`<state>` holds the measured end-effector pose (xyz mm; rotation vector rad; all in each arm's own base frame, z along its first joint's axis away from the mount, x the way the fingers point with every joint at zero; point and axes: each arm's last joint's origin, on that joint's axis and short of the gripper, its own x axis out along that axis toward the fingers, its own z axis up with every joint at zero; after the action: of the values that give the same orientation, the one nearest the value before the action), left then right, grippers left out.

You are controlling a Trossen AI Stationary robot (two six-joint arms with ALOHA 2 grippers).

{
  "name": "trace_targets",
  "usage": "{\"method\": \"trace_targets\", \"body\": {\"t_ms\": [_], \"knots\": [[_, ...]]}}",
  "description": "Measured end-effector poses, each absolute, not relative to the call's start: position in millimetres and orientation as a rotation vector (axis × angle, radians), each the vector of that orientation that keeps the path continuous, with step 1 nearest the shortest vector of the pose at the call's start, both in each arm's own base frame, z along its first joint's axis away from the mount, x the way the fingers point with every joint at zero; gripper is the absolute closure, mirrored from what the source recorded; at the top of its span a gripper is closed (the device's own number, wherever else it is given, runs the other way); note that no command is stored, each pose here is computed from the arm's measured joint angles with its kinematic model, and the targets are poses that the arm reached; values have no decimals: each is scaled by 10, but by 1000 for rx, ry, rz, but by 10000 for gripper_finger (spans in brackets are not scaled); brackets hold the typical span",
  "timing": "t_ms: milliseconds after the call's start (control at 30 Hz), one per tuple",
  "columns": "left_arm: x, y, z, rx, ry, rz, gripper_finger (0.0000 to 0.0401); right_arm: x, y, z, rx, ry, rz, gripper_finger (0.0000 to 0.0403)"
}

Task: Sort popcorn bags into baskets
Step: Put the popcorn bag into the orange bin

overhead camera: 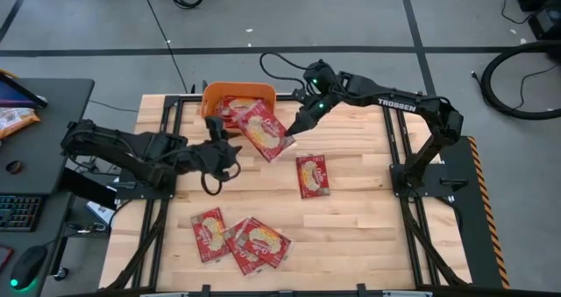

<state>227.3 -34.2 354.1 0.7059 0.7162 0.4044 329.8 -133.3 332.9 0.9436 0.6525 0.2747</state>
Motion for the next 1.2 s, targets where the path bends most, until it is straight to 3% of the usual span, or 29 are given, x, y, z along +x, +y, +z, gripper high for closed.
{"method": "trace_targets", "body": {"t_ms": [233,500,667,933,1067,1200], "knots": [[2421,-374,3515,927,743,387,175,3310,-1311,3364,986,645,359,402],[2616,-424,3407,1110,796,382,182,3360,-1204,3413,1002,643,475,402],[2724,-454,3388,1165,778,383,223,3375,-1177,3425,1001,640,495,399],[2776,-474,3412,1152,731,390,328,3373,-1176,3427,1001,640,502,392],[2774,-485,3411,1153,730,388,367,3377,-1182,3425,991,634,476,368],[2771,-520,3416,1143,714,384,376,3374,-1203,3429,987,624,470,328]]}}
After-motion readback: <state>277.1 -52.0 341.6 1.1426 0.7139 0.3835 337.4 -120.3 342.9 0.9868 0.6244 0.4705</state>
